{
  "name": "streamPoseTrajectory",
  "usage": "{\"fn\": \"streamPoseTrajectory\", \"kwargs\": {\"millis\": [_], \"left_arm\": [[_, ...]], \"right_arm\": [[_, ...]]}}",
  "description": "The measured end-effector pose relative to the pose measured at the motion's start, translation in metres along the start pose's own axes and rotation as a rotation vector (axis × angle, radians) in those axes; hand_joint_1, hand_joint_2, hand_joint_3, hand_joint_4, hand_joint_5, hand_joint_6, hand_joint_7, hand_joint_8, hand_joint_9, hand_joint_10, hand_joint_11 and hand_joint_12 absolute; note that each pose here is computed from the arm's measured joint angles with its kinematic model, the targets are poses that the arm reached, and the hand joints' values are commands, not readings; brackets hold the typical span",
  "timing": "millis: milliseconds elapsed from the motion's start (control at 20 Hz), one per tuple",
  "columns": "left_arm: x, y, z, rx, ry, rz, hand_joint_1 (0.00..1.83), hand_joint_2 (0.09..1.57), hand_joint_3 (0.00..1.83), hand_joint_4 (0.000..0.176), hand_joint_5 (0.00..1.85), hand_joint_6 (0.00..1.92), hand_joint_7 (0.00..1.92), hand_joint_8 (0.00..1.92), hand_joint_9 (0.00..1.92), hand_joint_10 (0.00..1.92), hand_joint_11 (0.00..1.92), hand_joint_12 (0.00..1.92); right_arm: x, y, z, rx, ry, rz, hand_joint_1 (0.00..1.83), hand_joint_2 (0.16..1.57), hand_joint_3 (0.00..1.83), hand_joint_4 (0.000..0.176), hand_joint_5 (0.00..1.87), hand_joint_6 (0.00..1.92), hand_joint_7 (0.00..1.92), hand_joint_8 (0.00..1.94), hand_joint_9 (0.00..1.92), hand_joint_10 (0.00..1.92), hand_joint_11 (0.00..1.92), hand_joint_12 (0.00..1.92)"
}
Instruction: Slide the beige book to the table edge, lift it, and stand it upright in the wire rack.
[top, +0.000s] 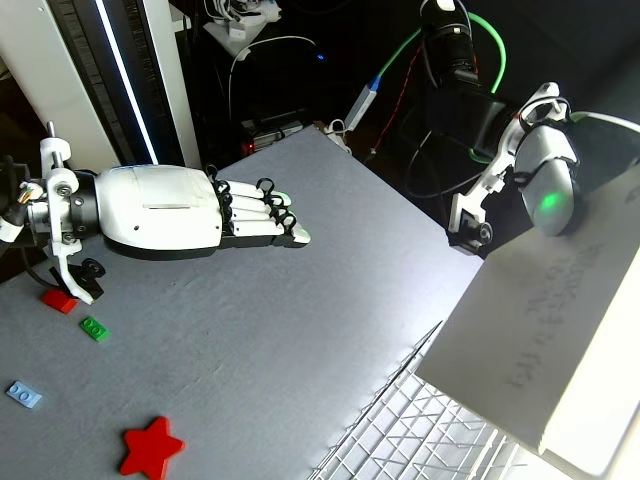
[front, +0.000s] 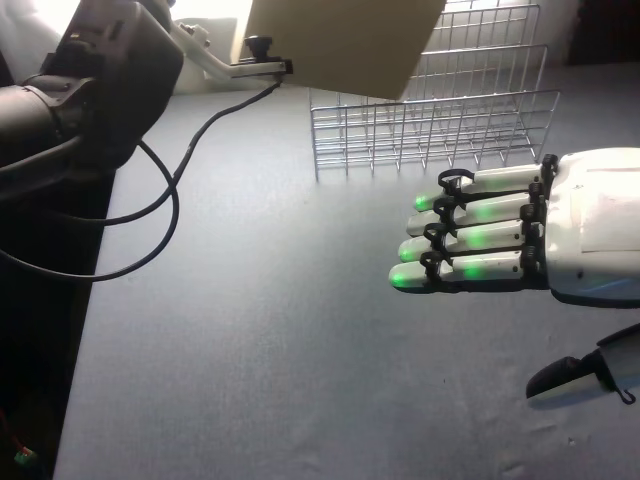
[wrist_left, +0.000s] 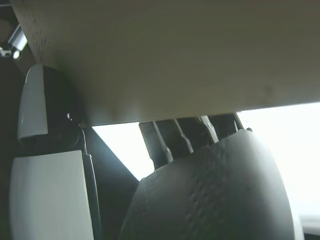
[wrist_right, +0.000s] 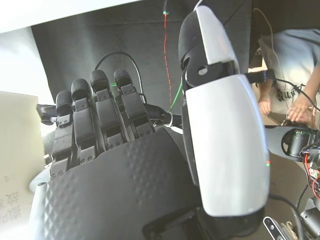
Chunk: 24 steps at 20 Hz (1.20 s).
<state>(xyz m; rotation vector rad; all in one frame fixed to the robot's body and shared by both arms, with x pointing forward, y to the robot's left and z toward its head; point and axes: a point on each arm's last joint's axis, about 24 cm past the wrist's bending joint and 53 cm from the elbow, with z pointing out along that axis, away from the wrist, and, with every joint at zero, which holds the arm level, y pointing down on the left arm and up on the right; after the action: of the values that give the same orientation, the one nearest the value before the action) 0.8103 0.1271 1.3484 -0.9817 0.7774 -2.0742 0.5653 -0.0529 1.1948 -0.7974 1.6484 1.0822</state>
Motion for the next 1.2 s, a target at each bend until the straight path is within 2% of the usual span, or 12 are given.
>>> {"fn": "streamPoseTrajectory", "kwargs": {"millis": [50, 250, 300, 450, 700, 800, 900, 950, 1000, 1050, 1200], "left_arm": [[-0.001, 0.001, 0.002, 0.002, -0.003, -0.002, 1.27, 1.12, 0.0, 0.0, 0.9, 1.0, 1.03, 1.06, 1.0, 1.15, 0.74, 1.61], [0.002, 0.007, 0.007, -0.002, 0.016, -0.003, 1.24, 1.12, 0.0, 0.0, 0.93, 0.97, 1.05, 1.05, 1.04, 1.06, 0.73, 1.59], [0.002, 0.007, 0.009, 0.002, 0.017, 0.0, 1.35, 1.12, 0.0, 0.0, 0.89, 0.96, 1.0, 1.0, 0.96, 1.25, 0.73, 1.57], [0.005, 0.012, 0.012, 0.0, 0.026, -0.007, 1.37, 1.13, 0.0, 0.0, 0.86, 0.97, 0.97, 1.04, 0.9, 1.35, 0.7, 1.62], [0.011, 0.024, 0.018, 0.001, 0.029, -0.042, 1.38, 1.12, 0.0, 0.0, 0.89, 0.92, 0.99, 1.0, 0.92, 1.33, 0.71, 1.6], [0.017, 0.03, 0.02, 0.0, 0.042, -0.052, 1.38, 1.12, 0.0, 0.0, 0.88, 0.94, 1.0, 0.99, 0.93, 1.31, 0.71, 1.59], [0.023, 0.036, 0.02, 0.001, 0.05, -0.066, 1.38, 1.12, 0.0, 0.0, 0.87, 0.95, 0.99, 0.99, 0.93, 1.32, 0.72, 1.59], [0.024, 0.039, 0.019, -0.001, 0.053, -0.071, 1.37, 1.12, 0.0, 0.0, 0.87, 0.96, 0.98, 1.0, 0.93, 1.32, 0.72, 1.59], [0.024, 0.041, 0.018, 0.001, 0.055, -0.073, 1.27, 1.12, 0.0, 0.0, 0.92, 0.96, 1.03, 1.06, 0.99, 1.17, 0.72, 1.6], [0.024, 0.044, 0.016, -0.007, 0.054, -0.073, 1.25, 1.11, 0.0, 0.0, 0.96, 0.9, 1.05, 1.06, 1.04, 1.1, 0.75, 1.57], [0.02, 0.049, 0.012, 0.0, 0.039, -0.091, 1.25, 1.1, 0.0, 0.0, 0.98, 0.88, 1.06, 1.04, 1.06, 1.04, 0.75, 1.54]], "right_arm": [[0.0, 0.0, 0.0, 0.001, 0.0, 0.0, 0.38, 1.07, 0.0, 0.0, 0.11, 0.0, 0.18, 0.0, 0.17, 0.0, 0.0, 0.27], [0.0, 0.0, 0.0, 0.0, 0.0, -0.001, 0.39, 1.07, 0.0, 0.0, 0.09, 0.0, 0.19, 0.0, 0.18, 0.0, 0.0, 0.32], [0.0, 0.0, 0.0, 0.0, 0.0, -0.001, 0.4, 1.07, 0.0, 0.0, 0.09, 0.0, 0.19, 0.0, 0.18, 0.0, 0.0, 0.33], [0.0, 0.0, 0.0, 0.001, 0.0, -0.002, 0.41, 1.07, 0.0, 0.0, 0.1, 0.0, 0.19, 0.0, 0.18, 0.0, 0.0, 0.33], [0.0, 0.0, 0.0, 0.0, 0.0, -0.004, 0.36, 1.09, 0.0, 0.0, 0.08, 0.01, 0.18, 0.0, 0.17, 0.0, 0.0, 0.3], [0.0, 0.0, 0.001, -0.001, 0.0, -0.003, 0.37, 1.08, 0.0, 0.0, 0.09, 0.0, 0.19, 0.0, 0.18, 0.0, 0.0, 0.38], [0.0, 0.001, 0.001, -0.002, 0.0, -0.004, 0.34, 1.09, 0.0, 0.0, 0.08, 0.0, 0.17, 0.0, 0.15, 0.0, 0.0, 0.31], [0.0, 0.001, 0.001, -0.003, 0.0, -0.004, 0.34, 1.08, 0.0, 0.0, 0.1, 0.0, 0.19, 0.01, 0.17, 0.01, 0.0, 0.36], [0.0, 0.001, 0.001, -0.002, 0.0, -0.006, 0.34, 1.08, 0.0, 0.0, 0.09, 0.0, 0.18, 0.0, 0.17, 0.01, 0.0, 0.37], [0.0, 0.001, 0.001, -0.002, 0.0, -0.006, 0.35, 1.08, 0.0, 0.0, 0.09, 0.0, 0.18, 0.0, 0.17, 0.01, 0.0, 0.37], [0.0, 0.001, 0.001, -0.004, 0.0, -0.007, 0.34, 1.08, 0.0, 0.0, 0.11, 0.0, 0.2, 0.0, 0.18, 0.0, 0.0, 0.4]]}}
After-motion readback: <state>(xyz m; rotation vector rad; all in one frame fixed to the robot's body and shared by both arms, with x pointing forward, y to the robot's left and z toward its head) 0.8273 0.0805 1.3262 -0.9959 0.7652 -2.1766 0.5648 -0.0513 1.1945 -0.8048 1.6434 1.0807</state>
